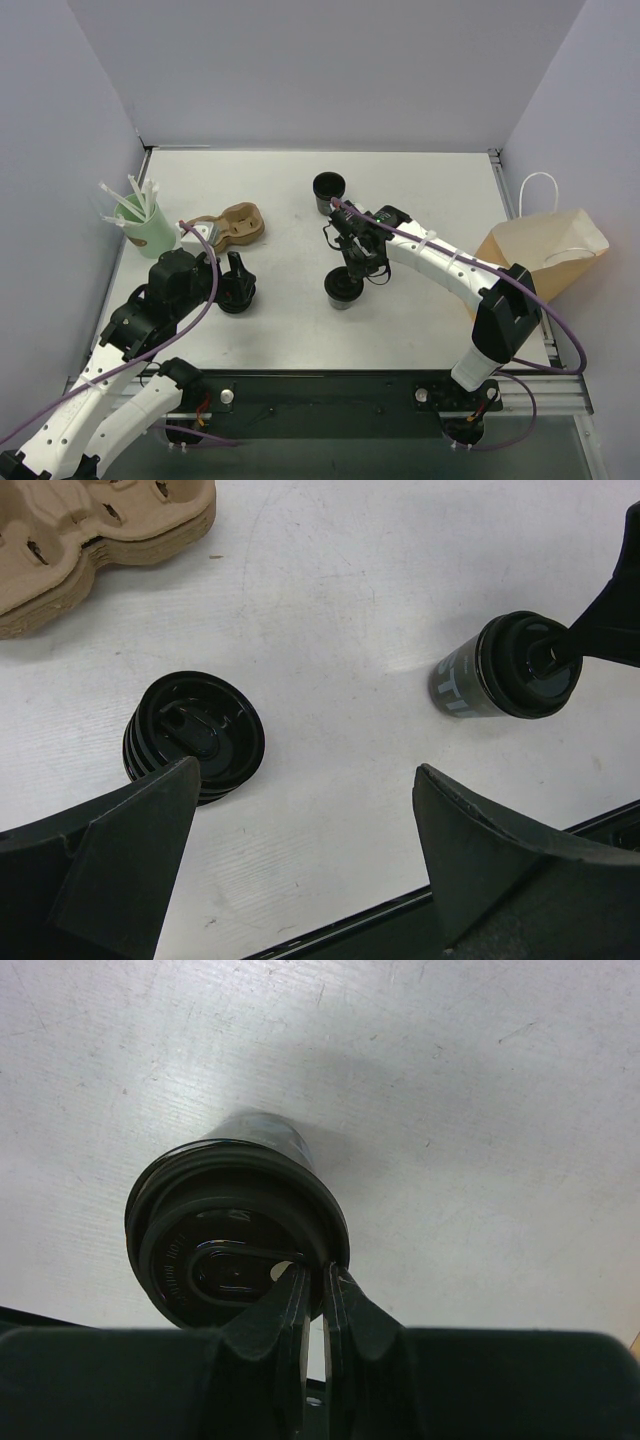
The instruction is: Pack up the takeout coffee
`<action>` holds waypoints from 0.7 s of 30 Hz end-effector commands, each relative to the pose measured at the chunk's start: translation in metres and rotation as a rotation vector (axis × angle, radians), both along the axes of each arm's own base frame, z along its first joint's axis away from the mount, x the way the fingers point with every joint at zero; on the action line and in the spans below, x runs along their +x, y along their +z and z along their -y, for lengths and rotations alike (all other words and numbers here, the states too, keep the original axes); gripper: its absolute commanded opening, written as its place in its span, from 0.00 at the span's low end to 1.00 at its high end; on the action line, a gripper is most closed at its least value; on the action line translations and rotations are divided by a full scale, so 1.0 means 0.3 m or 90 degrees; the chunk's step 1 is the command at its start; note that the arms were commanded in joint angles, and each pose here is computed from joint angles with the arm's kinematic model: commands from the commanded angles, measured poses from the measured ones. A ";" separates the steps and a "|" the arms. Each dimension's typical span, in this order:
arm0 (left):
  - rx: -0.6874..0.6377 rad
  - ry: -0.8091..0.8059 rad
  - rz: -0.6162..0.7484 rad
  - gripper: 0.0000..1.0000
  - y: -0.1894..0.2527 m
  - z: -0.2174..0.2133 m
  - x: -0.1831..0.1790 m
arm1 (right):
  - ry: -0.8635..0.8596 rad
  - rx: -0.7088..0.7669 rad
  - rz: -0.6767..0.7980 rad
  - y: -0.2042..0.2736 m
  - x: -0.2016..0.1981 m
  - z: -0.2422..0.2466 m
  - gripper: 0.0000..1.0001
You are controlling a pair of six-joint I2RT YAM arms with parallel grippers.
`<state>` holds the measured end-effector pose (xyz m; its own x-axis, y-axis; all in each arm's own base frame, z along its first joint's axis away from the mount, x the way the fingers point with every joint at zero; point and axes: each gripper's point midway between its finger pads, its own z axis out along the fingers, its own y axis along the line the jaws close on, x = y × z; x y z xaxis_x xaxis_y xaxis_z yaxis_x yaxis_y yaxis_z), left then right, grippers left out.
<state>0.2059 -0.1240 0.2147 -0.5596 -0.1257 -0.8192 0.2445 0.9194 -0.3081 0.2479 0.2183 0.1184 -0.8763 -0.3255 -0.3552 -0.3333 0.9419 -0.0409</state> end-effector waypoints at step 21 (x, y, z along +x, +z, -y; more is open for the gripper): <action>-0.005 -0.006 0.025 0.97 0.034 0.011 0.021 | -0.020 0.036 -0.019 0.013 -0.035 -0.009 0.28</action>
<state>0.2068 -0.1246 0.2125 -0.5671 -0.1213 -0.8147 0.2423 0.9207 -0.3058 0.2451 0.2240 0.1153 -0.8868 -0.3013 -0.3504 -0.3200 0.9474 -0.0049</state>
